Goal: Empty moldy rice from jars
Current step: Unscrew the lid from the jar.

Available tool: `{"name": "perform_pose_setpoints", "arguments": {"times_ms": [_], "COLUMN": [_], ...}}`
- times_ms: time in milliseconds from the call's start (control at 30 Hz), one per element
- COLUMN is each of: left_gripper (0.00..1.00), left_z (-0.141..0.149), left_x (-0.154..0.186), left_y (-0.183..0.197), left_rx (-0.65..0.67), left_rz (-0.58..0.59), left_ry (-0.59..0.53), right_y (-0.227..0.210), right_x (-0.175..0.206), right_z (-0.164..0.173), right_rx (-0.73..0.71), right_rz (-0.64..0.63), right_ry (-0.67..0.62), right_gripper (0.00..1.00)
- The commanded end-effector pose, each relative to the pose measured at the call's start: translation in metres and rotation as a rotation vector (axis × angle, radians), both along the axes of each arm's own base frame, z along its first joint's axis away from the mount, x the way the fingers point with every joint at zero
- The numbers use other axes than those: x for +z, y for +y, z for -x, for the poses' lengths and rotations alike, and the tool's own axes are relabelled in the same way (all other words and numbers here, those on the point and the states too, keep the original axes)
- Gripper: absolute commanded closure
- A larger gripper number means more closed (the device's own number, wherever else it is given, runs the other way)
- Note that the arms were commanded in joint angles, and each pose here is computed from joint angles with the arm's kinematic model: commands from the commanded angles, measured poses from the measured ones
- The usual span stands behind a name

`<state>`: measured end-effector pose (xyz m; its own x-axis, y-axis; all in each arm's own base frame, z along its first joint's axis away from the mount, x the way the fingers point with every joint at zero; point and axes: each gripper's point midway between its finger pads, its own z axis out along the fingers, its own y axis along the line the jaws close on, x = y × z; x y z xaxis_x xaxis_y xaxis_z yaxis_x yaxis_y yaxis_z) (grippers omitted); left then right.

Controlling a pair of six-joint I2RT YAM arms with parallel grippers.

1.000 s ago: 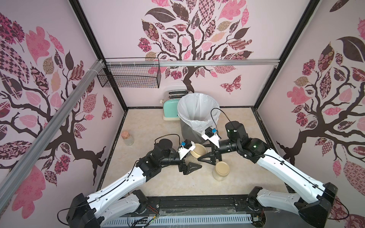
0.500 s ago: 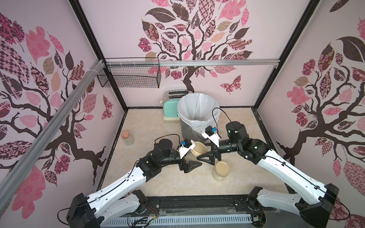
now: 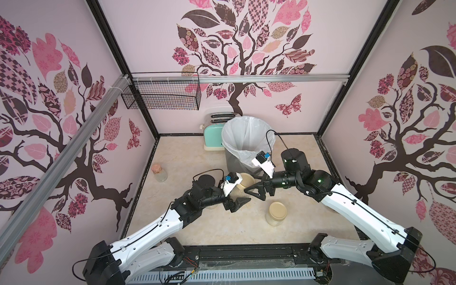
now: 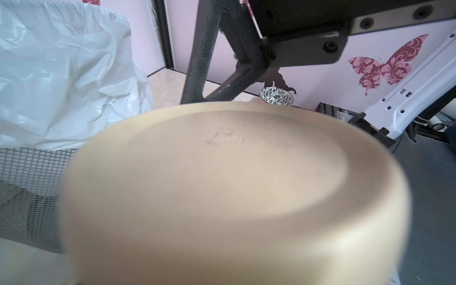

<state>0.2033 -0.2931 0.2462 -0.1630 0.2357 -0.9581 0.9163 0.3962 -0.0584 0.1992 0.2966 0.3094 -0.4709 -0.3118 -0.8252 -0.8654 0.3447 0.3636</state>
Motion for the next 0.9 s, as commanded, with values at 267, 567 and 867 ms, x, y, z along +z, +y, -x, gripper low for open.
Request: {"name": "perform_pose_setpoints", "arguments": {"times_ms": [267,567,867], "left_gripper": [0.36,0.36,0.36], "left_z": [-0.016,-0.017,-0.017], "left_x": [0.026,0.029,0.028], "left_y": [0.001,-0.001,-0.003], "left_rx": [0.065,0.063,0.054], "left_rz": [0.065,0.071,0.071], "left_ry": [-0.103,-0.108,-0.099], "right_y": [0.000,0.002,0.011], "right_x": [0.015,0.003,0.005], "right_z": [-0.015,-0.023,-0.018], "right_rx": [-0.111,-0.146,-0.110], "right_rz": [0.013,0.061,0.038], "right_ry": [0.048,0.059,0.063], "right_gripper": [0.00,0.00,0.01]}}
